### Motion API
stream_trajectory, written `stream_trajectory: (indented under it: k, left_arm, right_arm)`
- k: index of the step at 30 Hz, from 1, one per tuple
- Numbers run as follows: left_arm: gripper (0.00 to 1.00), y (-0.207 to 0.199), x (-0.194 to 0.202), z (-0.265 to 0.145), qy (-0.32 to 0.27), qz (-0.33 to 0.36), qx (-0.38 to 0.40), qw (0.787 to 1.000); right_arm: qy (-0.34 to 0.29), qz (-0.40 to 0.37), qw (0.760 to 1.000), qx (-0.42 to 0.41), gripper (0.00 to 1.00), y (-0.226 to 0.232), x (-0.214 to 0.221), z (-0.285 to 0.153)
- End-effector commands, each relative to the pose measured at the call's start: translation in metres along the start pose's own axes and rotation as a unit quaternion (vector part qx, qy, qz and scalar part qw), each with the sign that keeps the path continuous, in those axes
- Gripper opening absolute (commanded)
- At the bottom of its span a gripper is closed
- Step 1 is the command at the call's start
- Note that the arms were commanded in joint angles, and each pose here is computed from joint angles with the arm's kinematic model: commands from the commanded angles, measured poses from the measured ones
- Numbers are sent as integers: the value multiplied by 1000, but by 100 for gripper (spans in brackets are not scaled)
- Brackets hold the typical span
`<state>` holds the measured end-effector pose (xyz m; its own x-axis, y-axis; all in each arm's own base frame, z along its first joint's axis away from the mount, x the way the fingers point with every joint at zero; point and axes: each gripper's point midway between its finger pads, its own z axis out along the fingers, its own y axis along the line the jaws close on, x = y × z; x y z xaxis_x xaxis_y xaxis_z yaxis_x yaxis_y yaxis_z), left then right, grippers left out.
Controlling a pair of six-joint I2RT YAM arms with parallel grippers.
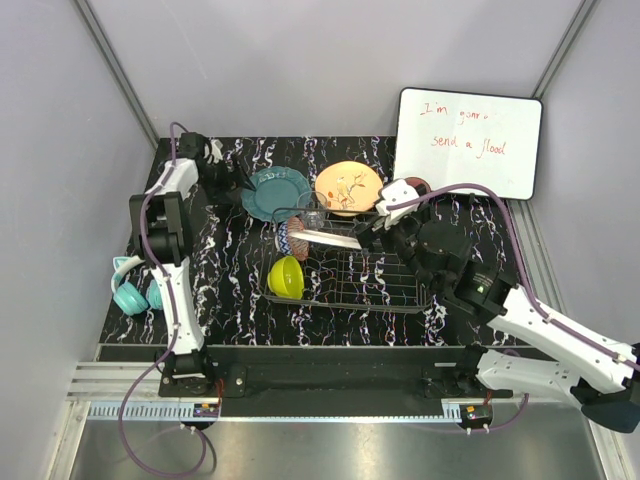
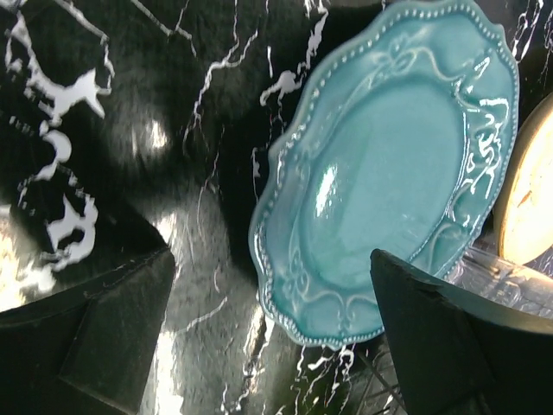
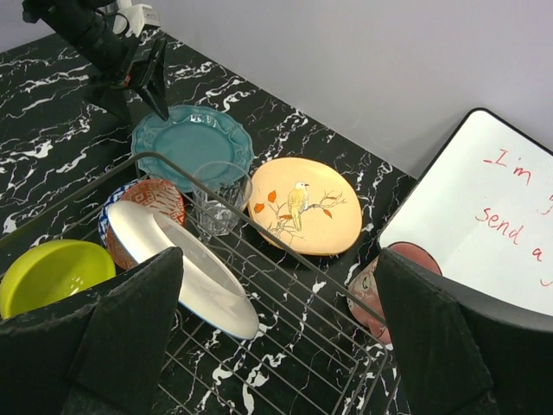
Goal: Load the mixed dishes into the dish rack
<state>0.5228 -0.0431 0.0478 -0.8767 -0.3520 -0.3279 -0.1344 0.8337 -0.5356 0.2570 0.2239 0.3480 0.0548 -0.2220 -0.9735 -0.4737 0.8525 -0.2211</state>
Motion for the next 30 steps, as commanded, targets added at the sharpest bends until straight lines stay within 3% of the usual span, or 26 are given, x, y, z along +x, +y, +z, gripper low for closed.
stream_trajectory:
  k: [1,11,13,15,18,19,23,30]
  left_arm:
    - [99,-18,-15,4,-10,19,35,999]
    - [97,-40,10,41,35,28,66,997]
    - [91,-41,13,44,40,26,70,996]
    - [83,-41,16,47,45,20,78,996]
    - [62,-41,22,50,52,18,86,995]
    - [41,-39,22,50,51,17,88,995]
    - [0,-37,26,49,59,11,104,993]
    - [0,-28,8,7,36,-18,136,990]
  right_arm:
    - [-6,17,1000,10,100,-1,-9,3]
    - [7,14,1000,19,100,-2,3,4]
    - [8,13,1000,22,100,-3,5,3]
    - [7,14,1000,26,100,-6,5,1]
    - [5,16,999,28,100,-7,4,-1]
    - [6,17,999,29,100,-8,5,-1]
    - [5,19,999,31,100,-9,5,-4]
    - [17,20,999,27,100,-5,15,-2]
